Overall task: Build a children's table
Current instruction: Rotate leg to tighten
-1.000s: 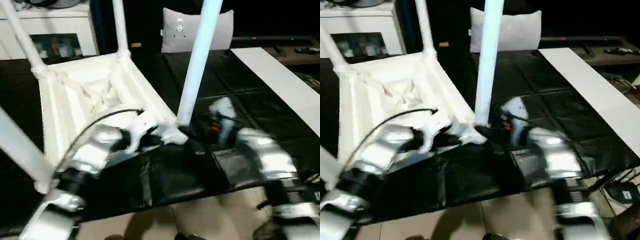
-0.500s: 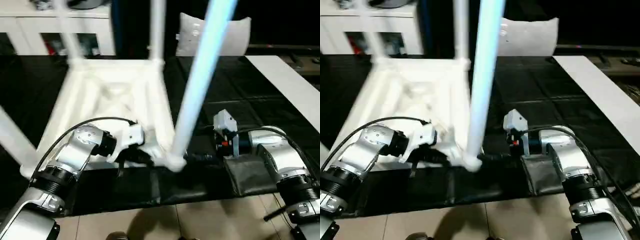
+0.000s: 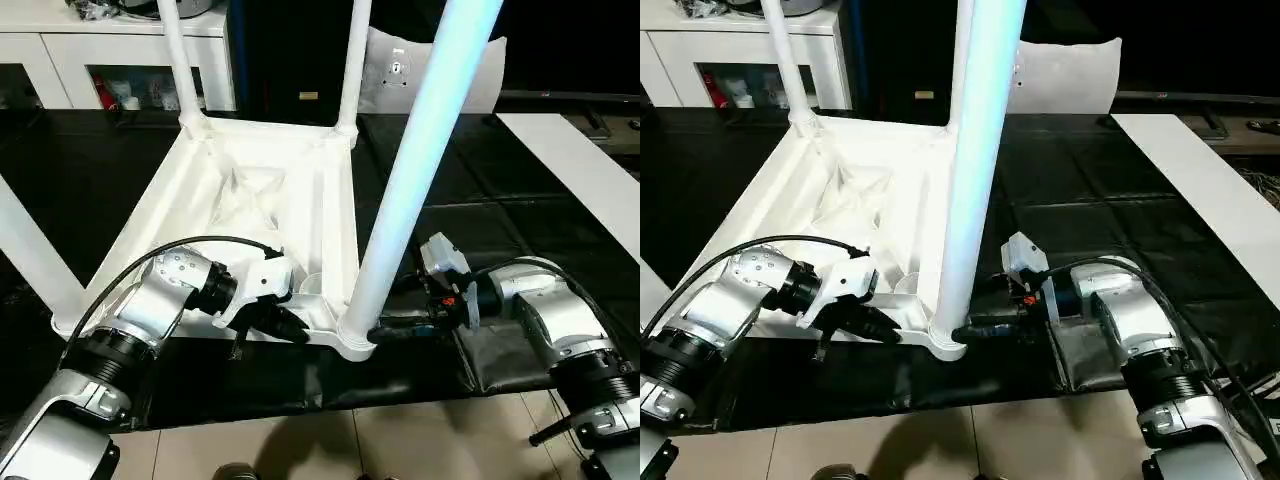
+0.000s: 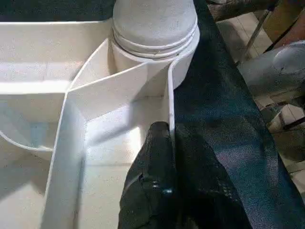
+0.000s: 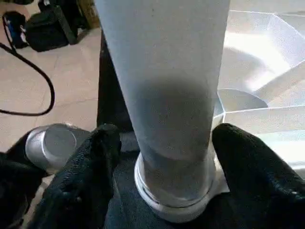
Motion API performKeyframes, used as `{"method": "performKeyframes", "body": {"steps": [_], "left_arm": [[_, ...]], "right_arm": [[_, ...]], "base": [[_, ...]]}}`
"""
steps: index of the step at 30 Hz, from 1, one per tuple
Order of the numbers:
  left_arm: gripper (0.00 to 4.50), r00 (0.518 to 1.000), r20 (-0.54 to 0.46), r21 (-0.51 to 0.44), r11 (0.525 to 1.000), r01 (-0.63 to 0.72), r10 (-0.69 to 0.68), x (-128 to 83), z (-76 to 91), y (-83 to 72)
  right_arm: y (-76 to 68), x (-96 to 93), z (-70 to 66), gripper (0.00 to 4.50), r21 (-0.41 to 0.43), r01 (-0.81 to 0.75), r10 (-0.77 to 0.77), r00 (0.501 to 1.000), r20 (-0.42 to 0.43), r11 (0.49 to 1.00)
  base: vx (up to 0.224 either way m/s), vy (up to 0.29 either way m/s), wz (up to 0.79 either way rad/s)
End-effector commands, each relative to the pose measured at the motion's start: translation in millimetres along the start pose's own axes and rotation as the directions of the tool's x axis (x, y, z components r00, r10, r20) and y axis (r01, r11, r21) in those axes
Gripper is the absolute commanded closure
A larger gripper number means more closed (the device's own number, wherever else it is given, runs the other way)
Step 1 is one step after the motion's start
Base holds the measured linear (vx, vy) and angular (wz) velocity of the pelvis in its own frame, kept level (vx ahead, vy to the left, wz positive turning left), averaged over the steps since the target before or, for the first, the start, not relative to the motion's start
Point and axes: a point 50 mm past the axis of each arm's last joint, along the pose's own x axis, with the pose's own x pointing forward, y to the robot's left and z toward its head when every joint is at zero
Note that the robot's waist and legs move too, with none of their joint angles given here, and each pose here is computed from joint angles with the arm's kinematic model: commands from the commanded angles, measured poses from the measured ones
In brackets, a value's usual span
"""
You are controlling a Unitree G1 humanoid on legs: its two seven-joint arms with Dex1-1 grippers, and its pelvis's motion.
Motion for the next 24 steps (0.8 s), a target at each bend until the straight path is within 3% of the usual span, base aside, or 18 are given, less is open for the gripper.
{"method": "performKeyframes", "body": {"steps": [1,6,11,15,17,19,20,21,24], "left_arm": [[4.50,0.999,0.015,0.079,0.996,0.045,-0.047,0,15.3,2.4],[4.50,0.999,0.014,0.073,0.997,0.037,-0.038,0,13.8,2.9],[4.50,0.998,0.049,0.009,0.999,-0.045,0.045,1,14.7,5.9],[4.50,0.982,0.079,-0.055,0.984,-0.168,0.172,6,22.1,11.9],[4.50,0.950,0.136,-0.127,0.956,-0.266,0.282,13,31.1,17.0],[4.50,0.945,0.144,-0.136,0.952,-0.274,0.293,14,32.5,17.1],[4.50,0.921,0.156,-0.173,0.928,-0.329,0.356,19,37.6,19.7],[4.50,0.918,0.157,-0.177,0.925,-0.336,0.363,20,38.2,20.0],[4.50,0.853,0.153,-0.238,0.856,-0.458,0.499,29,46.2,26.9]], "right_arm": [[-0.7,-1.2,0.7,1.60,0.000,0.009,-0.009,1.000,0.013,1.000],[0.4,3.5,0.7,2.06,0.015,-0.001,0.001,0.999,0.032,1.000],[4.1,12.1,2.4,2.39,0.092,0.037,-0.048,0.992,0.118,0.995],[3.1,23.3,0.3,2.52,0.121,0.141,-0.151,0.986,0.073,0.983],[-4.7,35.8,3.0,2.53,0.154,0.272,-0.287,0.954,0.087,0.950],[-6.4,38.0,4.1,2.55,0.166,0.296,-0.313,0.945,0.095,0.941],[-13.6,45.8,7.0,2.55,0.192,0.384,-0.406,0.909,0.095,0.903],[-14.5,46.7,7.3,2.56,0.194,0.395,-0.418,0.904,0.093,0.898],[-31.0,60.4,11.9,2.57,0.256,0.585,-0.618,0.784,0.067,0.770]], "base": [[0.000,0.000,0.00],[0.000,0.000,0.00],[0.000,0.000,0.00],[0.000,0.000,0.00],[0.000,0.000,0.00],[0.000,0.000,0.00],[0.000,0.000,0.00],[0.000,0.000,0.00],[0.000,0.000,0.00]]}}
